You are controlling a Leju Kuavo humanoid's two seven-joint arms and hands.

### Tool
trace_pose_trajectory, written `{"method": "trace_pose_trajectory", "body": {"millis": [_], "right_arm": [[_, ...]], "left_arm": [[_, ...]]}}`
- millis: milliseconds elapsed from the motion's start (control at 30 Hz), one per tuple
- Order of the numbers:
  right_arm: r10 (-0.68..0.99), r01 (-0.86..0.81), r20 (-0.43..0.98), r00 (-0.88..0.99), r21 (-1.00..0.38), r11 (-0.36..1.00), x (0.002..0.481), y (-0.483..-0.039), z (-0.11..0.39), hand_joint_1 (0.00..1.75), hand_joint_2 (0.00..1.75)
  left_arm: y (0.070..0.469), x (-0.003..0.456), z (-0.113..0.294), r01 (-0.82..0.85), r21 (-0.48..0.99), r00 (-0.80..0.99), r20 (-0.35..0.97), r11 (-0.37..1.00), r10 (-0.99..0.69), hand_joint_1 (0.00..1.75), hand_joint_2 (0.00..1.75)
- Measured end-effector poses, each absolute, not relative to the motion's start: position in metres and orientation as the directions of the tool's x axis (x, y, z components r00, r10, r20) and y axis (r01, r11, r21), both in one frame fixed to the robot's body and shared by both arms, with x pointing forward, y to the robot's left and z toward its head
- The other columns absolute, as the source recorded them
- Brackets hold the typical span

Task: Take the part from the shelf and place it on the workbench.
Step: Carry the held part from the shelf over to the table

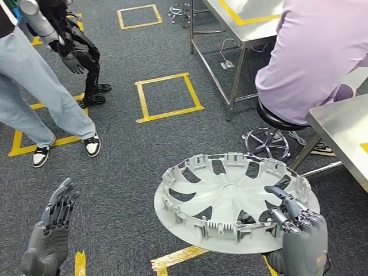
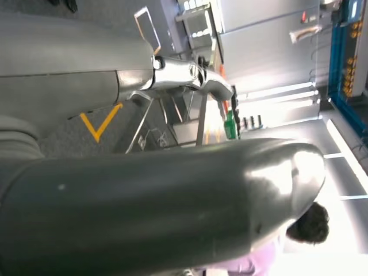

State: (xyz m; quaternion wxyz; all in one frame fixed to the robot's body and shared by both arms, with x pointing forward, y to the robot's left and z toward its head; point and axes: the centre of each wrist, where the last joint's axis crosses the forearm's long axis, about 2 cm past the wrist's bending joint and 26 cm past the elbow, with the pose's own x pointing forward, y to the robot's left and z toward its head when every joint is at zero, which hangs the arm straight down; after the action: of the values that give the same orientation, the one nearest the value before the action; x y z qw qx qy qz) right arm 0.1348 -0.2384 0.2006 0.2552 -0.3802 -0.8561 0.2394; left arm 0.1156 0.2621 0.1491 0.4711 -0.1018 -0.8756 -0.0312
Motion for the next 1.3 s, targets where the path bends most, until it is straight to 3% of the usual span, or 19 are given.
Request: {"method": "trace_pose_trajectory", "body": {"millis": [1300], "right_arm": [[0.782, 0.559, 0.275, -0.559, -0.571, 0.601, 0.1385, -0.2477, 0.2103, 1.75, 1.75]], "left_arm": [[0.2601, 0.1186, 0.1508, 0.217, -0.028, -0.531, 0.835, 0.976, 0.142, 0.0, 0.0]]}}
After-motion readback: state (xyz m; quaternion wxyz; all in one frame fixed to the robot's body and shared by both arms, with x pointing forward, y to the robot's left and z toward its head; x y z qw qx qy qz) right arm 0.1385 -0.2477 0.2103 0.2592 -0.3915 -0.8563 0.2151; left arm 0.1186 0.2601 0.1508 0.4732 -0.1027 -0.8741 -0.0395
